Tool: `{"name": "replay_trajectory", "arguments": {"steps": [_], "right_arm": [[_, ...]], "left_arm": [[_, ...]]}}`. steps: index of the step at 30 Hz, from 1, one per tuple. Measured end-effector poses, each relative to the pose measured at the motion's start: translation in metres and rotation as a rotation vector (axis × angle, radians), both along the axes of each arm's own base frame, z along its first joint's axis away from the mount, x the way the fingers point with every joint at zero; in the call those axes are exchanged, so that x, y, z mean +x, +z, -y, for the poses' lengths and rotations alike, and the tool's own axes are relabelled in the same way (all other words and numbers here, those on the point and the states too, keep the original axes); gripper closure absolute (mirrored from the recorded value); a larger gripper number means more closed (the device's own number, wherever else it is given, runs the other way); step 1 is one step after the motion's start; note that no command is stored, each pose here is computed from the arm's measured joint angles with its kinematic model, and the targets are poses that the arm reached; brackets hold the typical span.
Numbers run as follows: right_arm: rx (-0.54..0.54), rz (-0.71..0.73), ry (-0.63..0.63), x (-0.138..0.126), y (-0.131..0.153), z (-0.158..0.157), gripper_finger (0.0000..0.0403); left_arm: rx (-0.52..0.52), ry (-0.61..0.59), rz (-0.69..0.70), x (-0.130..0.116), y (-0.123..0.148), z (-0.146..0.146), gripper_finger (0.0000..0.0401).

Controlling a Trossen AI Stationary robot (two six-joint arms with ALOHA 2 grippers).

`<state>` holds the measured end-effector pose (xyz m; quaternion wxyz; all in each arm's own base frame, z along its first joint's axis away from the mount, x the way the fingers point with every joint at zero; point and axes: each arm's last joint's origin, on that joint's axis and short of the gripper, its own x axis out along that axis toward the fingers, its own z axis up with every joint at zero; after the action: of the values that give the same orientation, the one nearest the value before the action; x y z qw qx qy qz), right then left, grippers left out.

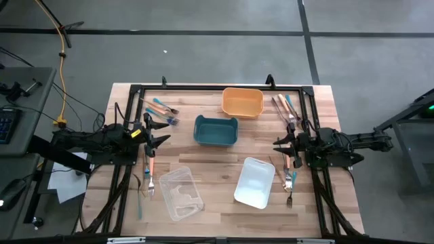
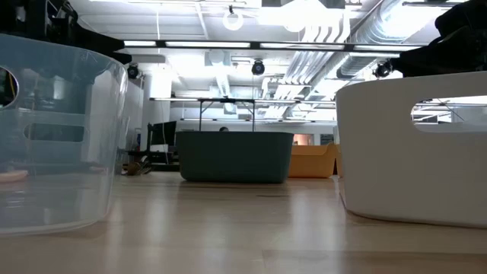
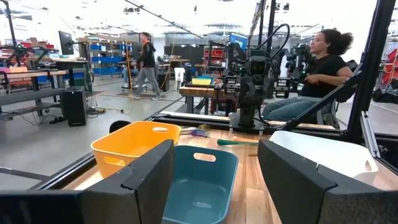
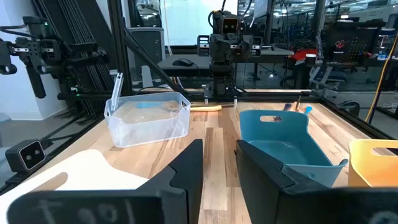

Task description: Sort silverware by color (type)

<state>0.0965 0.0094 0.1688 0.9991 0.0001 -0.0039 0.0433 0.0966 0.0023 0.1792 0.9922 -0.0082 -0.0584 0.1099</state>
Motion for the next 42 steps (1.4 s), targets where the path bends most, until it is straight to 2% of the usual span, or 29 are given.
{"name": "replay_trajectory", "arguments": {"steps": [21, 23, 25, 28, 32, 35, 40, 42], "right_arm": [[0.002, 0.015, 0.002, 0.0, 0.001, 0.0, 0.0311], [0.057, 0.063, 0.007, 0.0, 0.007, 0.0, 0.0311], [0.197, 0.147, 0.015, -0.001, 0.016, 0.0, 0.0311], [0.346, 0.323, -0.098, -0.005, 0.031, 0.005, 0.0311], [0.358, 0.446, -0.373, -0.011, 0.04, 0.014, 0.0311], [0.365, 0.433, -0.462, -0.011, 0.038, 0.016, 0.0311], [0.441, 0.397, -0.474, -0.005, 0.033, 0.017, 0.0311], [0.44, 0.372, -0.58, -0.003, 0.032, 0.021, 0.0311]], "left_arm": [[0.0, 0.0, 0.0, 0.0, 0.0, 0.0, 0.0177], [0.0, 0.0, 0.0, 0.0, 0.0, 0.0, 0.0177], [0.0, 0.0, 0.0, 0.0, 0.0, 0.0, 0.0177], [0.0, 0.0, 0.0, 0.0, 0.0, 0.0, 0.0177], [0.0, 0.0, 0.0, 0.0, 0.0, 0.0, 0.0177], [0.0, 0.0, 0.0, 0.0, 0.0, 0.0, 0.0177], [0.0, 0.0, 0.0, 0.0, 0.0, 0.0, 0.0177], [0.0, 0.0, 0.0, 0.0, 0.0, 0.0, 0.0177]]}}
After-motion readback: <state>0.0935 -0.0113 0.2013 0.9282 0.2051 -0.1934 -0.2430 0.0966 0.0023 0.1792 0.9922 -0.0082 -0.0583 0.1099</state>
